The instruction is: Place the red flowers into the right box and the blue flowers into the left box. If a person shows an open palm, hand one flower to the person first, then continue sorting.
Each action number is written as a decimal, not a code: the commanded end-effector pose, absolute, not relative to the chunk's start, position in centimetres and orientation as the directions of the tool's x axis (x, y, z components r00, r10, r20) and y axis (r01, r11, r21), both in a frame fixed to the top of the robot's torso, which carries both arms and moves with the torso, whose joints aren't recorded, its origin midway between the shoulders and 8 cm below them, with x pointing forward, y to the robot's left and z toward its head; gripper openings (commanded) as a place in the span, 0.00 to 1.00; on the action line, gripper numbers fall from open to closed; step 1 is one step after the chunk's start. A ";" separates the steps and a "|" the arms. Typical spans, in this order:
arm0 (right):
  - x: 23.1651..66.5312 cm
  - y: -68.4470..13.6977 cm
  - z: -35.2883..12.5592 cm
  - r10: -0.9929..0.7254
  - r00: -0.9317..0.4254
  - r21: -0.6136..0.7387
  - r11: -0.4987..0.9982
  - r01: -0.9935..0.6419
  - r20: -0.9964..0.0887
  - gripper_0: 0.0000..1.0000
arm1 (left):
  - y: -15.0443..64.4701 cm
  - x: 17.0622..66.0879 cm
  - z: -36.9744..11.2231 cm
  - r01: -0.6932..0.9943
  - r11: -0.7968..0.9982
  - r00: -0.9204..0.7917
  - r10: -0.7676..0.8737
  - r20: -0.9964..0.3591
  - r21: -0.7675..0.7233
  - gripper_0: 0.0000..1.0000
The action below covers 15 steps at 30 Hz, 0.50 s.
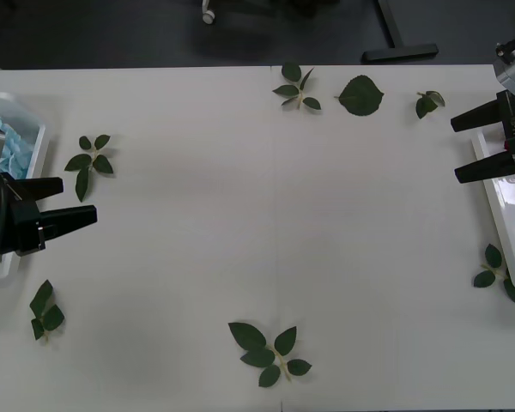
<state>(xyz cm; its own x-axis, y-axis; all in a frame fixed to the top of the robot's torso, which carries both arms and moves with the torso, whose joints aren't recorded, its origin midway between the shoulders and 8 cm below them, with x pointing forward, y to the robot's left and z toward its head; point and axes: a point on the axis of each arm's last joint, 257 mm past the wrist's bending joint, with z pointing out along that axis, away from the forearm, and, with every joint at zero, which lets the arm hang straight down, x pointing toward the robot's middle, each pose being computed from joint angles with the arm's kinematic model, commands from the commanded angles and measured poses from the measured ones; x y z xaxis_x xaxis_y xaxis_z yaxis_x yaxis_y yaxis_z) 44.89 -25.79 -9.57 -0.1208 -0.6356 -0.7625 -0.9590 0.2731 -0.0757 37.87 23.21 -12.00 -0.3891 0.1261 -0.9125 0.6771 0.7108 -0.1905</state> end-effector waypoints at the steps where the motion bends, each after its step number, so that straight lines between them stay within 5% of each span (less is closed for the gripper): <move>1: 44.5 -25.5 -9.7 -0.626 -0.131 -0.055 0.269 -0.962 -0.768 1.00 | 21.5 35.9 -12.8 0.819 0.572 -0.202 0.228 -0.953 -0.037 1.00; 15: 44.5 -25.5 -9.7 -0.626 -0.131 -0.055 0.269 -0.962 -0.768 1.00 | 14.4 32.1 -8.0 0.898 0.283 -0.356 0.018 -0.934 -0.337 1.00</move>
<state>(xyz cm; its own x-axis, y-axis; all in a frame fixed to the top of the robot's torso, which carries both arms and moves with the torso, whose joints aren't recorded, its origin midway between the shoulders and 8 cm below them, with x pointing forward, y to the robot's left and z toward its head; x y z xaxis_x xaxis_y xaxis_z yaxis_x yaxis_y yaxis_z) 44.88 -25.79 -9.58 -0.1210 -0.6355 -0.7626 -0.9590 0.2731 -0.0754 32.13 15.34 -9.96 -0.4566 -0.0585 -0.8877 0.8328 0.3230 -0.4497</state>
